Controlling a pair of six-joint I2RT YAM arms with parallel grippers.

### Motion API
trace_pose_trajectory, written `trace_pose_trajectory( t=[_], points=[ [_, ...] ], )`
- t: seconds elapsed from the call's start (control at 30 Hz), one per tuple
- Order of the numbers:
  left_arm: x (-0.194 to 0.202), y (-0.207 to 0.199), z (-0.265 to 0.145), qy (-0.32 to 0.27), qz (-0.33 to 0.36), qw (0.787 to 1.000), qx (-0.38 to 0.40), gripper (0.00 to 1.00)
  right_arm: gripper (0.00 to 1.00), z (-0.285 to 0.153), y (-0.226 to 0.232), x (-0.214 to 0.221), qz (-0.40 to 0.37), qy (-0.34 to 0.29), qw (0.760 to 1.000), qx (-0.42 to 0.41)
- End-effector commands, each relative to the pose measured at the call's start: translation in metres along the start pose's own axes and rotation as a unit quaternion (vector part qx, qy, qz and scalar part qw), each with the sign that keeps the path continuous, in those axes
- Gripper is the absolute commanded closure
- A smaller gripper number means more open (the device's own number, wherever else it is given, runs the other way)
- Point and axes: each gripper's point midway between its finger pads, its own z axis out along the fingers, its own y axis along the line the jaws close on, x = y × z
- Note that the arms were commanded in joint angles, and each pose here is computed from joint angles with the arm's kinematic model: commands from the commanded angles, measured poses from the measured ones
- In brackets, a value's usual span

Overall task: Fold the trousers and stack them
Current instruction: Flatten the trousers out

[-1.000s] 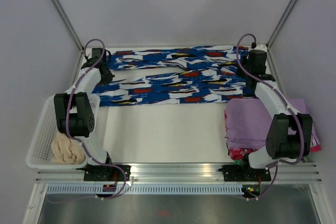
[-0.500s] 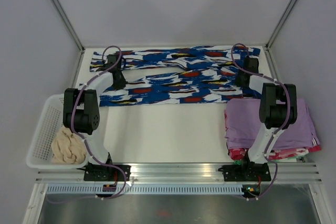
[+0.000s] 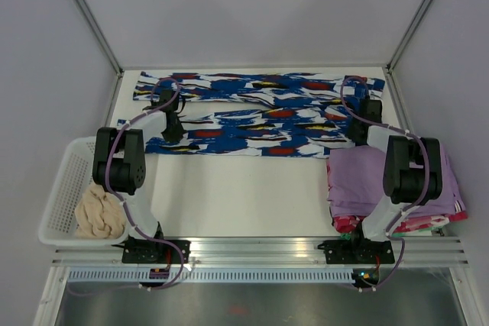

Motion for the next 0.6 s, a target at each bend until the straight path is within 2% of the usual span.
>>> trace_pose_trajectory(
  t=[0.0, 0.23, 0.33, 0.43, 0.5, 0.57],
  points=[
    [0.013, 0.016, -0.002, 0.008, 0.001, 0.999, -0.034, 0.98, 1.00, -0.013, -0.027, 0.036, -0.010, 0.046, 0.998, 0.050],
    [0.004, 0.026, -0.018, -0.010, 0.004, 0.999, -0.050, 0.98, 1.00, -0.027, -0.027, 0.014, -0.008, 0.020, 0.999, 0.048],
    [-0.016, 0.019, -0.037, -0.034, 0.020, 0.999, -0.032, 0.98, 1.00, -0.045, 0.009, -0.023, -0.015, 0.001, 0.999, -0.036],
    [-0.062, 0.003, -0.072, -0.094, 0.030, 0.995, 0.000, 0.98, 0.98, -0.074, 0.044, -0.083, -0.020, -0.063, 0.991, -0.116],
    [-0.104, -0.011, -0.098, -0.145, 0.024, 0.989, 0.022, 0.98, 0.95, -0.093, 0.060, -0.128, -0.021, -0.119, 0.982, -0.146],
    [-0.134, -0.020, -0.112, -0.181, 0.016, 0.983, 0.037, 0.96, 0.92, -0.096, 0.066, -0.152, -0.024, -0.147, 0.977, -0.154]
  ],
)
